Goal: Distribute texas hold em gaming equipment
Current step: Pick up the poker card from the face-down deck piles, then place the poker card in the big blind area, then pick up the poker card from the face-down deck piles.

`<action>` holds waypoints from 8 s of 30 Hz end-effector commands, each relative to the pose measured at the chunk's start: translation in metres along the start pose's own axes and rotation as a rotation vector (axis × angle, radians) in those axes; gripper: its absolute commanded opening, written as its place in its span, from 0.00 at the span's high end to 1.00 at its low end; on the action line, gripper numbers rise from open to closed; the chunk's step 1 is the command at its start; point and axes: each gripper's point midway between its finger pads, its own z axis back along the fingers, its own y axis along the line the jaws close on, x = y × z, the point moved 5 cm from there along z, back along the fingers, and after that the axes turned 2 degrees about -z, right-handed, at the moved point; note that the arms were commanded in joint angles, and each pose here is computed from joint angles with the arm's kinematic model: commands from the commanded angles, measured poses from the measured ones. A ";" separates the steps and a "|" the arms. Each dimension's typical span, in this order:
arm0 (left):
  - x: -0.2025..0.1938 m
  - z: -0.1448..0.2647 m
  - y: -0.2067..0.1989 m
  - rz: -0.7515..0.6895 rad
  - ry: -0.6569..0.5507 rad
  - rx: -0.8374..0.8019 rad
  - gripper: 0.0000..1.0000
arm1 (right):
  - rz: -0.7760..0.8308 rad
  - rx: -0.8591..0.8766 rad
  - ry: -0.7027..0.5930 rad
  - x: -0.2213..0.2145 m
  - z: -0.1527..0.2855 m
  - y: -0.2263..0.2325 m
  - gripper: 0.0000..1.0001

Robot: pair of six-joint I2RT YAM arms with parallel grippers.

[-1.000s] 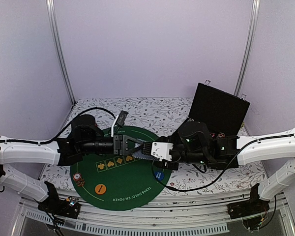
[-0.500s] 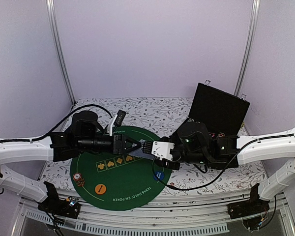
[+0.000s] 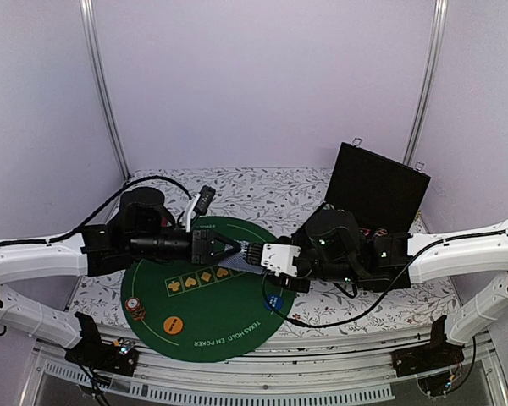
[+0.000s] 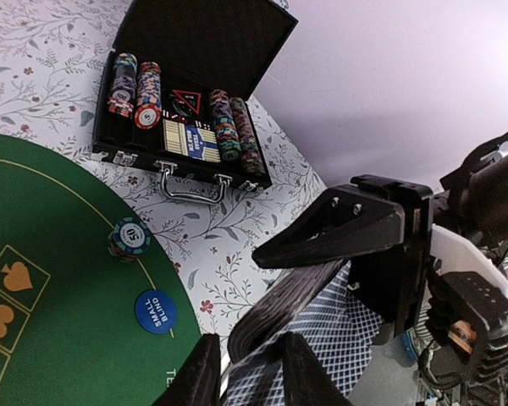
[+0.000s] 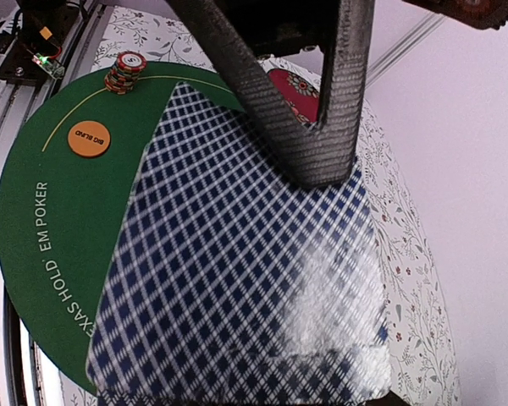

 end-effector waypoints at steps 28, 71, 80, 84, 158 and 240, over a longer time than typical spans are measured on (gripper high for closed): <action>0.033 0.051 -0.025 -0.104 -0.104 0.002 1.00 | -0.062 -0.047 -0.055 0.008 0.014 -0.026 0.56; -0.019 0.065 0.086 -0.210 0.344 0.931 1.00 | -0.066 -0.029 -0.040 0.000 0.032 -0.023 0.57; -0.038 0.087 0.107 0.048 0.320 0.938 1.00 | -0.068 -0.024 -0.044 0.001 0.034 -0.023 0.57; -0.033 0.121 0.132 0.265 0.037 0.997 1.00 | -0.076 -0.016 -0.060 0.001 0.034 -0.021 0.57; -0.058 0.199 0.210 0.659 -0.293 1.147 0.11 | -0.033 0.025 -0.051 -0.004 0.038 -0.016 0.56; -0.002 -0.019 -0.003 0.028 0.179 -0.075 0.56 | 0.024 -0.019 -0.071 0.003 0.016 -0.025 0.55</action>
